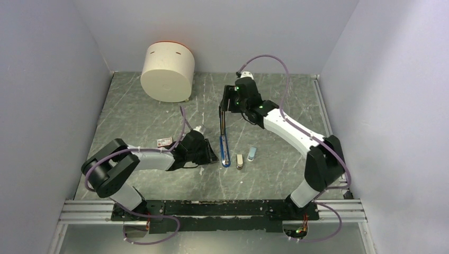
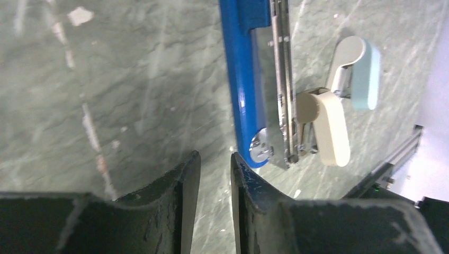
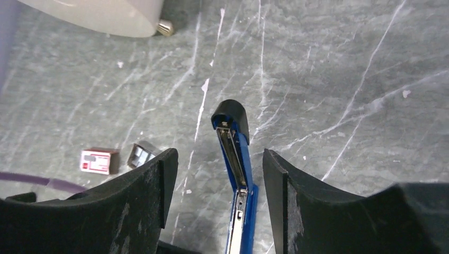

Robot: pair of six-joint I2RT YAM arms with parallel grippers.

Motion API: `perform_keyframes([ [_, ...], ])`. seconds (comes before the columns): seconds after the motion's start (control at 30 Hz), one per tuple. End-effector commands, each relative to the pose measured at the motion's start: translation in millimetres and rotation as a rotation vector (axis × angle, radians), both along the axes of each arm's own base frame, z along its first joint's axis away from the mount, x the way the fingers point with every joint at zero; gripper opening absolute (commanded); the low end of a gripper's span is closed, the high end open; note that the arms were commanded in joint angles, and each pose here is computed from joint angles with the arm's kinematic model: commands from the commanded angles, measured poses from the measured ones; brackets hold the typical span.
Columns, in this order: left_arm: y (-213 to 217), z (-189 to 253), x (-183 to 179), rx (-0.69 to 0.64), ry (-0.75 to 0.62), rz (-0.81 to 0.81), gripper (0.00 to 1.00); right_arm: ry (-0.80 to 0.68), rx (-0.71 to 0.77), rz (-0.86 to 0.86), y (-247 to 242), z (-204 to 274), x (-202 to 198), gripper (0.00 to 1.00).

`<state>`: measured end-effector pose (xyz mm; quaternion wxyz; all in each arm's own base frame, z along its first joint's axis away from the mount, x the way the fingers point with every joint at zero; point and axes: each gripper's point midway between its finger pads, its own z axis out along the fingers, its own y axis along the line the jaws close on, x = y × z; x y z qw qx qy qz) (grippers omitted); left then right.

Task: Load the staples into the stapler

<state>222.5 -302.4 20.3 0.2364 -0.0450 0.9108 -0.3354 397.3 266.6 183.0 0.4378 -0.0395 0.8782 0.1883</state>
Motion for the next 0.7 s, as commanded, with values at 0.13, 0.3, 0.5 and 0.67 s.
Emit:
perform_keyframes([
  [0.13, 28, 36, 4, 0.069, -0.121, 0.019, 0.38, 0.016, -0.018, -0.047, -39, 0, -47, 0.62],
  [0.3, 45, 88, -4, 0.032, -0.242, 0.010, 0.55, 0.161, -0.077, -0.082, -73, -38, -99, 0.60],
  [0.5, 75, 142, -16, 0.013, -0.382, 0.031, 0.83, 0.253, -0.095, -0.083, -90, -69, -150, 0.58],
  [0.67, 81, 160, -25, -0.010, -0.428, -0.002, 0.96, 0.264, -0.140, -0.103, -93, -71, -172, 0.60],
])
